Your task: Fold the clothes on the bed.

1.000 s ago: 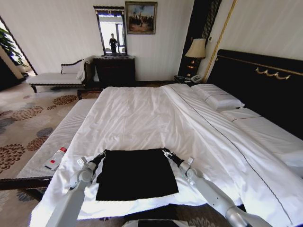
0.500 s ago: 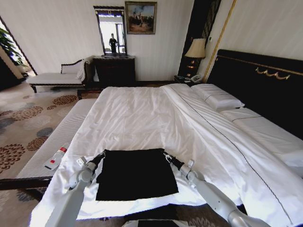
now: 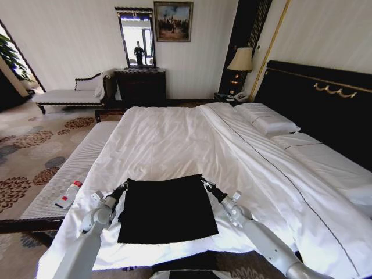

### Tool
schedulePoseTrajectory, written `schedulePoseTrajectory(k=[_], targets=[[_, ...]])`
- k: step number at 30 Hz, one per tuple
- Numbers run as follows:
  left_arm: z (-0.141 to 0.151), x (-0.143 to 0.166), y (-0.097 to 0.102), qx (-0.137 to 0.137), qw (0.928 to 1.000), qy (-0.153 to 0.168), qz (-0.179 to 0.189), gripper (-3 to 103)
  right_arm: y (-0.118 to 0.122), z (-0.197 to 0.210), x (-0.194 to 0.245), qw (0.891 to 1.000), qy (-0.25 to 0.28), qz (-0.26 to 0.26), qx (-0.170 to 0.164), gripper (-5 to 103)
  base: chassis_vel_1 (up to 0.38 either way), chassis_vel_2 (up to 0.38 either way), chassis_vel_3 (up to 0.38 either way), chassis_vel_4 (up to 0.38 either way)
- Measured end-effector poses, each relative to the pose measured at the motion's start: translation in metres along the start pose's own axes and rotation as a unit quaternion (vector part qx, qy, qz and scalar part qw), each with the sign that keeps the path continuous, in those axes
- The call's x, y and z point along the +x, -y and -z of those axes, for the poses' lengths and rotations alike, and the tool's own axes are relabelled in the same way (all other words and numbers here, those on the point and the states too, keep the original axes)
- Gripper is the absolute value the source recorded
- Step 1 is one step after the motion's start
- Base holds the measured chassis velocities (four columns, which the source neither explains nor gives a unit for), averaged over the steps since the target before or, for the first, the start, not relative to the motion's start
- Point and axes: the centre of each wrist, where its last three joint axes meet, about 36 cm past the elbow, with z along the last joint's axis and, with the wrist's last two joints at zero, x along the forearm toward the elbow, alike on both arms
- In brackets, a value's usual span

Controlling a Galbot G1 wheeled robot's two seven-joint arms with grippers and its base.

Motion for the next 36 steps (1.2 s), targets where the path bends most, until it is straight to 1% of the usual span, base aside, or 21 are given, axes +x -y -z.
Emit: schedulePoseTrajectory(k=[2,3,5,7,8,13,14,15,16,19,21,22,23,25,26,28,30,31,32,34,36], targets=[[0.019,0.010,0.014,0.017,0.9990,0.032,-0.025,1,-0.015,0.018,-0.001,1.000,0.024,0.014,0.006,0,0.000,0.000,0.000,0.000],[0.019,0.010,0.014,0.017,0.9990,0.032,-0.025,1,-0.015,0.018,-0.001,1.000,0.024,0.014,0.006,0,0.000,0.000,0.000,0.000],[0.037,0.019,0.024,0.030,0.9970,0.055,-0.045,1,-0.028,0.037,-0.002,0.998,0.046,0.026,0.016,0,0.000,0.000,0.000,0.000],[0.052,0.028,0.031,0.030,0.9955,0.071,-0.056,1,-0.042,0.053,-0.002,0.997,0.068,0.034,0.023,0,0.000,0.000,0.000,0.000],[0.052,0.028,0.031,0.030,0.9955,0.071,-0.056,1,-0.042,0.053,-0.002,0.997,0.068,0.034,0.023,0,0.000,0.000,0.000,0.000],[0.073,0.061,0.052,0.025,0.9928,0.087,-0.078,1,-0.081,0.088,0.002,0.992,0.111,0.048,0.040,0,0.000,0.000,0.000,0.000],[0.073,0.061,0.052,0.025,0.9928,0.087,-0.078,1,-0.081,0.088,0.002,0.992,0.111,0.048,0.040,0,0.000,0.000,0.000,0.000],[0.077,0.072,0.060,0.022,0.9919,0.091,-0.085,1,-0.093,0.094,0.006,0.991,0.118,0.051,0.046,0,0.000,0.000,0.000,0.000],[0.077,0.072,0.060,0.022,0.9919,0.091,-0.085,1,-0.093,0.094,0.006,0.991,0.118,0.051,0.046,0,0.000,0.000,0.000,0.000],[0.081,0.100,0.081,0.009,0.9901,0.098,-0.100,1,-0.124,0.106,0.019,0.988,0.129,0.064,0.063,0,0.000,0.000,0.000,0.000],[0.082,0.121,0.095,0.000,0.9892,0.101,-0.107,1,-0.150,0.115,0.030,0.985,0.135,0.073,0.075,0,0.000,0.000,0.000,0.000],[0.082,0.121,0.095,0.000,0.9892,0.101,-0.107,1,-0.150,0.115,0.030,0.985,0.135,0.073,0.075,0,0.000,0.000,0.000,0.000],[0.083,0.132,0.103,-0.004,0.9890,0.101,-0.108,1,-0.166,0.121,0.036,0.984,0.138,0.072,0.081,0,0.000,0.000,0.000,0.000],[0.085,0.149,0.116,-0.009,0.9891,0.102,-0.107,1,-0.188,0.132,0.043,0.984,0.140,0.061,0.090,0,0.000,0.000,0.000,0.000],[0.085,0.149,0.116,-0.009,0.9891,0.102,-0.107,1,-0.188,0.132,0.043,0.984,0.140,0.061,0.090,0,0.000,0.000,0.000,0.000],[0.090,0.161,0.129,-0.012,0.9896,0.100,-0.103,1,-0.207,0.148,0.042,0.986,0.137,0.026,0.095,0,0.000,0.000,0.000,0.000],[0.089,0.154,0.127,-0.011,0.9910,0.093,-0.096,1,-0.209,0.155,0.034,0.988,0.122,-0.013,0.090,0,0.000,0.000,0.000,0.000],[0.089,0.154,0.127,-0.011,0.9910,0.093,-0.096,1,-0.209,0.155,0.034,0.988,0.122,-0.013,0.090,0,0.000,0.000,0.000,0.000],[0.086,0.144,0.120,-0.011,0.9927,0.085,-0.085,1,-0.204,0.154,0.029,0.990,0.110,-0.038,0.084,0,0.000,0.000,0.000,0.000],[0.076,0.120,0.101,-0.008,0.9959,0.063,-0.064,1,-0.180,0.143,0.018,0.990,0.070,-0.098,0.075,0,0.000,0.000,0.000,0.000],[0.057,0.086,0.070,-0.005,0.9992,0.026,-0.029,1,-0.135,0.118,0.006,0.985,0.018,-0.157,0.071,0,0.000,0.000,0.000,0.000]])
